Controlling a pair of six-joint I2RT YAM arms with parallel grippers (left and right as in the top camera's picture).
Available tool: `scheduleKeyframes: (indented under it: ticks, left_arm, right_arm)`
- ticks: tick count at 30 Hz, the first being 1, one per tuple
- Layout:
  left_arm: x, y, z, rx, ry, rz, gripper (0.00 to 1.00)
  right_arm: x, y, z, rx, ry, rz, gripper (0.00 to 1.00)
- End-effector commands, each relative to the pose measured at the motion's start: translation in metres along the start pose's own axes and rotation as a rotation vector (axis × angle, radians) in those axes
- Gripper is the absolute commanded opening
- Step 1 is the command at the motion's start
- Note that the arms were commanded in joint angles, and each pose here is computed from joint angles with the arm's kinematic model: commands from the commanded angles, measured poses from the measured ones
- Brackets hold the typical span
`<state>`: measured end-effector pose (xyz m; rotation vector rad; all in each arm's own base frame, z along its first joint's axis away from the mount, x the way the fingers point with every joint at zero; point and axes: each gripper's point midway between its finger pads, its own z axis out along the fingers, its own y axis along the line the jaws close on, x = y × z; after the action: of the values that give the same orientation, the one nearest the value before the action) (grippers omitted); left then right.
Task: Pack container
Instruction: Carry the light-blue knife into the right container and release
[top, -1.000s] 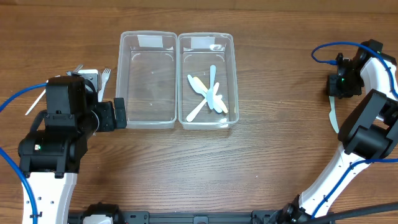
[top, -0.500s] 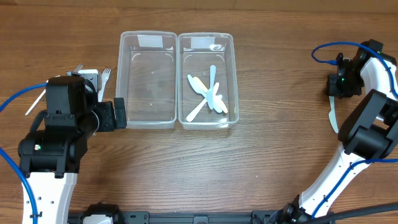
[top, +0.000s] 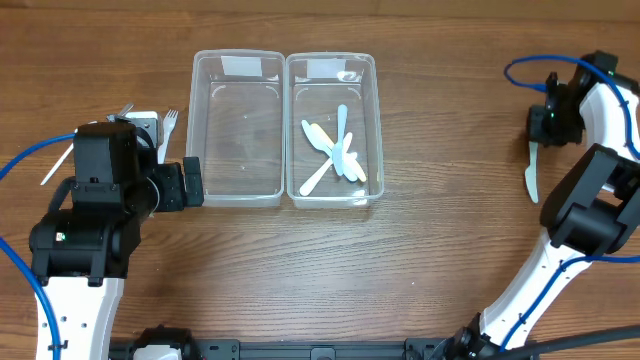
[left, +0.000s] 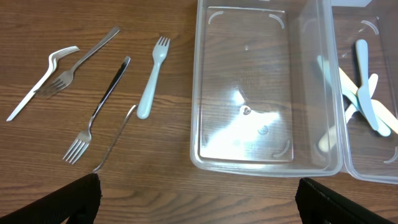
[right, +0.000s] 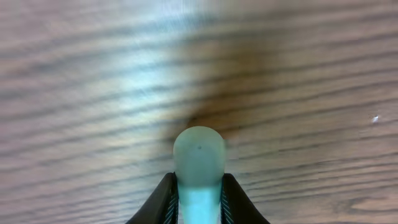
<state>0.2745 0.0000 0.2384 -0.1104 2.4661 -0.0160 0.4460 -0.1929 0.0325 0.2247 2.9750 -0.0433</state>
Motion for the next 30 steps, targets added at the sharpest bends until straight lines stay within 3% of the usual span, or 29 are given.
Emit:
scheduleKeyframes:
  ticks: [1, 7, 12, 21, 25, 30]
  left_arm:
    - [-0.011, 0.003, -0.005, -0.01, -0.037, 0.013, 1.0]
    - [-0.016, 0.003, -0.005, -0.008, -0.057, 0.013, 1.0]
    - [-0.017, 0.003, -0.005, -0.008, -0.059, 0.012, 1.0]
    - [-0.017, 0.002, -0.005, -0.007, -0.058, 0.011, 1.0]
    - [-0.015, 0.003, -0.005, -0.007, -0.051, -0.007, 1.0]
    - [-0.015, 0.003, -0.005, -0.008, -0.051, -0.006, 1.0]
  right_arm:
    - [-0.046, 0.02, -0.107, 0.014, -0.258, 0.074, 0.04]
    - [-0.047, 0.074, -0.201, -0.021, -0.412, 0.092, 0.04]
    - [-0.015, 0.153, -0.254, -0.077, -0.438, 0.088, 0.04]
    - [0.038, 0.305, -0.262, -0.23, -0.359, -0.051, 0.04]
    - [0.05, 0.338, -0.251, -0.236, -0.328, -0.062, 0.04]
    - [0.062, 0.36, -0.192, -0.223, -0.164, -0.099, 0.04]
